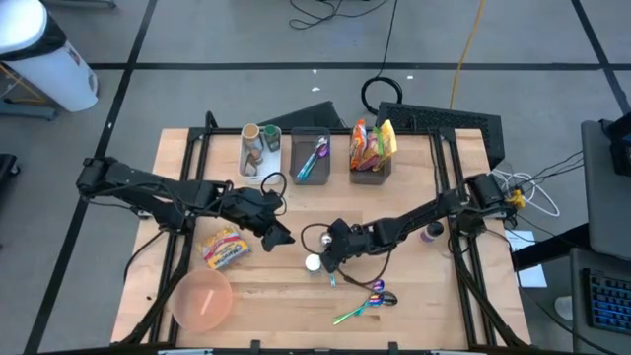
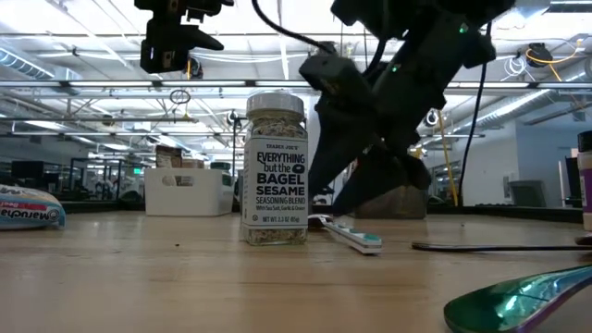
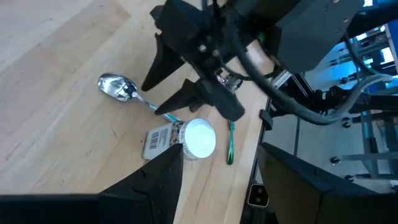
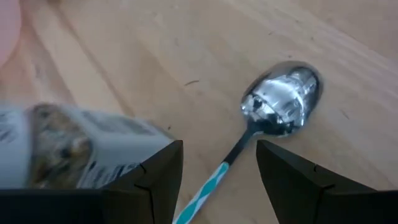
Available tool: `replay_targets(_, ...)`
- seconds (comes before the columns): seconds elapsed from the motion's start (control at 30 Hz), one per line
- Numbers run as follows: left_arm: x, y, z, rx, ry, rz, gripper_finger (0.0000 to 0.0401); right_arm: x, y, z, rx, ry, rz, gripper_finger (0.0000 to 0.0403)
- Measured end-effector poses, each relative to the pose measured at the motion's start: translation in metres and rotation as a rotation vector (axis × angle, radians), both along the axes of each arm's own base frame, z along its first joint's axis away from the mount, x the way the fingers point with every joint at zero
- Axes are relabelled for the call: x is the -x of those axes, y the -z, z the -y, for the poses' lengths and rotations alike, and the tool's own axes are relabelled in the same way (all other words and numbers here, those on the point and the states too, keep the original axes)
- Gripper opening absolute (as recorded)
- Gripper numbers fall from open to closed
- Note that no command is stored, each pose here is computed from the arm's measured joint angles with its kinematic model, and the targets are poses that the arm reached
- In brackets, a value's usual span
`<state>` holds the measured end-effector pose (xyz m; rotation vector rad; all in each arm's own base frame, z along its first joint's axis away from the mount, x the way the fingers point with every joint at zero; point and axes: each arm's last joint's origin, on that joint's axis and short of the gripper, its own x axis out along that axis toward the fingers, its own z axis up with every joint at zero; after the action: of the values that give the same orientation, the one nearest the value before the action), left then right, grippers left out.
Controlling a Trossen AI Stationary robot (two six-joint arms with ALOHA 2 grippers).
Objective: Pick & Place Food Item
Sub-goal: Put the patterned spoon into the left black bin
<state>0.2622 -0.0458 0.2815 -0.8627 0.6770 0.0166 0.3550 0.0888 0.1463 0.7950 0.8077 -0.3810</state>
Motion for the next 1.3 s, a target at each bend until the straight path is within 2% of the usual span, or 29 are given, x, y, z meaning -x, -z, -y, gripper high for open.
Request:
replay_targets(0.33,0.0,0.0,0.0,0.009,-0.007,-0.002,0.0214,-0.007,0.016,-0.002,-0.062,-0.01,-0.002,0.0196)
replay_targets(0.6,0.0,0.0,0.0,0.016,-0.01,-0.004,0.0214,-0.006,0.018,-0.001,-0.017,-0.01,-0.013,0.0189)
replay_targets(0.77,0.0,0.0,0.0,0.025,-0.016,-0.007,0.0214,-0.005,0.024,0.003,0.041,-0.012,-0.05,0.0142)
replay_targets(1.07,0.0,0.0,0.002,0.05,-0.018,-0.013,0.0214,-0.008,0.04,0.008,0.046,-0.04,-0.092,0.0016)
replay_targets(1.3,0.001,0.0,0.006,0.049,-0.003,-0.014,0.0214,-0.008,0.029,0.016,0.086,-0.079,-0.065,0.0003)
